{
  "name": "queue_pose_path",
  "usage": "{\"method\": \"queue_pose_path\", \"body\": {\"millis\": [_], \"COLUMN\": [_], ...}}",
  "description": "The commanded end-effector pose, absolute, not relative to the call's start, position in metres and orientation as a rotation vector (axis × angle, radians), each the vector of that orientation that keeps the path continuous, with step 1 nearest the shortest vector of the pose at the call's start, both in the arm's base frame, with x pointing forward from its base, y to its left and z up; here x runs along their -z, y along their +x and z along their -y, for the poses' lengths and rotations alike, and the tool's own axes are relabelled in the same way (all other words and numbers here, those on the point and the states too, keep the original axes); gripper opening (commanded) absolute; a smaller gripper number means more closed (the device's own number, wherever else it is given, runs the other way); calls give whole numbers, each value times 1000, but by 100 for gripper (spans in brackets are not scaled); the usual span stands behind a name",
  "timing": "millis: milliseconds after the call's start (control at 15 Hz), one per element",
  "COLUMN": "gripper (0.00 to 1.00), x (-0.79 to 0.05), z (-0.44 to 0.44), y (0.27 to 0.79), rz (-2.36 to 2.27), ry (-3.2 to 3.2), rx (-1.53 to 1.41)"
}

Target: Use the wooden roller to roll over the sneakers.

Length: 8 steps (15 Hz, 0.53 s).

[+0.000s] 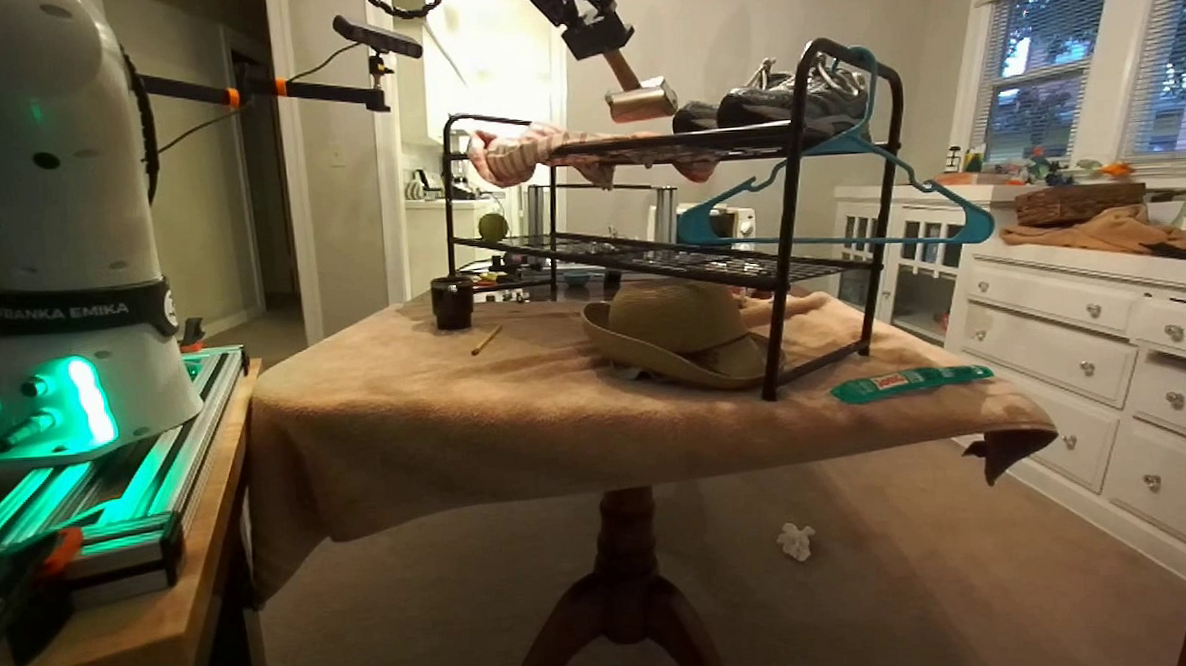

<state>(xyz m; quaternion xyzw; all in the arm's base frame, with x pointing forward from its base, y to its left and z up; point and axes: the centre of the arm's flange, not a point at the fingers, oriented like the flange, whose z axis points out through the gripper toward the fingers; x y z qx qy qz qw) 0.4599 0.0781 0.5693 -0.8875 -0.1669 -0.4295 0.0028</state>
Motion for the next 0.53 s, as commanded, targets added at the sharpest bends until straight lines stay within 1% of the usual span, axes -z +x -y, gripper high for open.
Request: {"method": "queue_pose_path", "body": {"millis": [0, 267, 467], "gripper": [35, 35, 35], "x": [-553, -529, -505], "z": [-88, -86, -76], "y": [469, 477, 481], "rz": [519, 480, 450], "ry": [-2732, -2704, -2725], "rx": [1410, 1452, 1432]}}
